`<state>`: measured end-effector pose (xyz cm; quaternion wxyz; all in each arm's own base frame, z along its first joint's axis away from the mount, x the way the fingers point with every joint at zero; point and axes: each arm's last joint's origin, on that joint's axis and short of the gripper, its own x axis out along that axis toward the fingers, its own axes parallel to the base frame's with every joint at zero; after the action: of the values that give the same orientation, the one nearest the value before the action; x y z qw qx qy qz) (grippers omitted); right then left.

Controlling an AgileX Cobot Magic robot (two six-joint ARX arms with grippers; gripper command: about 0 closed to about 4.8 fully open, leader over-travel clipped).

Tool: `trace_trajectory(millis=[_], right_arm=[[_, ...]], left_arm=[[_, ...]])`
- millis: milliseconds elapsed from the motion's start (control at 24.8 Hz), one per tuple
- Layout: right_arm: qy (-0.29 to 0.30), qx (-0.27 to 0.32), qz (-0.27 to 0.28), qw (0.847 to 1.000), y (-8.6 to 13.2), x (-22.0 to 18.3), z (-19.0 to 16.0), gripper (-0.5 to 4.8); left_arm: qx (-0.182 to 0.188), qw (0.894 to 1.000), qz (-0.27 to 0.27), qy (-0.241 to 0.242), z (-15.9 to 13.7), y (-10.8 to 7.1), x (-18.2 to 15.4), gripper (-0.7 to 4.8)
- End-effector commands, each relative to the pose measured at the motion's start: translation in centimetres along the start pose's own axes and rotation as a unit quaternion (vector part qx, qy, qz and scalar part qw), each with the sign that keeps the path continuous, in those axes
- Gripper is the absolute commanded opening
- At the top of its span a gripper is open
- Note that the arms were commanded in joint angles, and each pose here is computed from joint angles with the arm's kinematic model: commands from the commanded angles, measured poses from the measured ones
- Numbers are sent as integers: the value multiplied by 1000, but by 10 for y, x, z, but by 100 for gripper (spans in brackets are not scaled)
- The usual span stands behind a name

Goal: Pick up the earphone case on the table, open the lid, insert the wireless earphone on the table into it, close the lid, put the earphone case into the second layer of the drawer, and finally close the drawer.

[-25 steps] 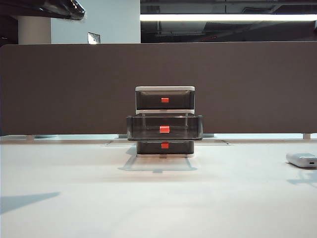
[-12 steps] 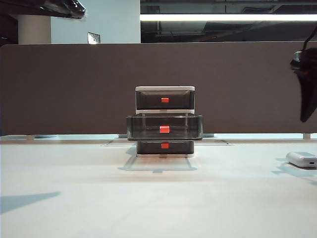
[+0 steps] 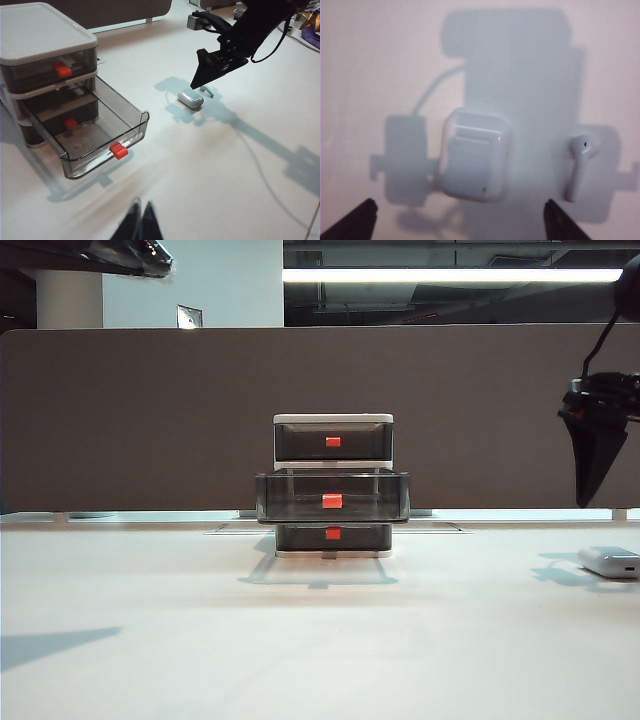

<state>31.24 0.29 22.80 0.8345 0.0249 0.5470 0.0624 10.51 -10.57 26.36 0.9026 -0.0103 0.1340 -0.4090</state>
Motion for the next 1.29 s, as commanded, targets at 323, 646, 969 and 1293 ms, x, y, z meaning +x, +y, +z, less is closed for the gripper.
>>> trace_trajectory(millis=[323,646,969,1293], right_arm=[[20,-23,-2,1000,5,19,9,463],[21,-34,-22,999,11,31,12,462],[25,-33,-20,999,10,39,12,460],[39,-31,-16,999,9,49,11,458]], left_arm=[[-1,1000,-1,-9,3,0,0,-6],[-1,1000,-1,-9,3,0,0,-6],[-1,1000,-1,-9,3,0,0,-6],[-1,1000,-1,-9,3,0,0,-6]])
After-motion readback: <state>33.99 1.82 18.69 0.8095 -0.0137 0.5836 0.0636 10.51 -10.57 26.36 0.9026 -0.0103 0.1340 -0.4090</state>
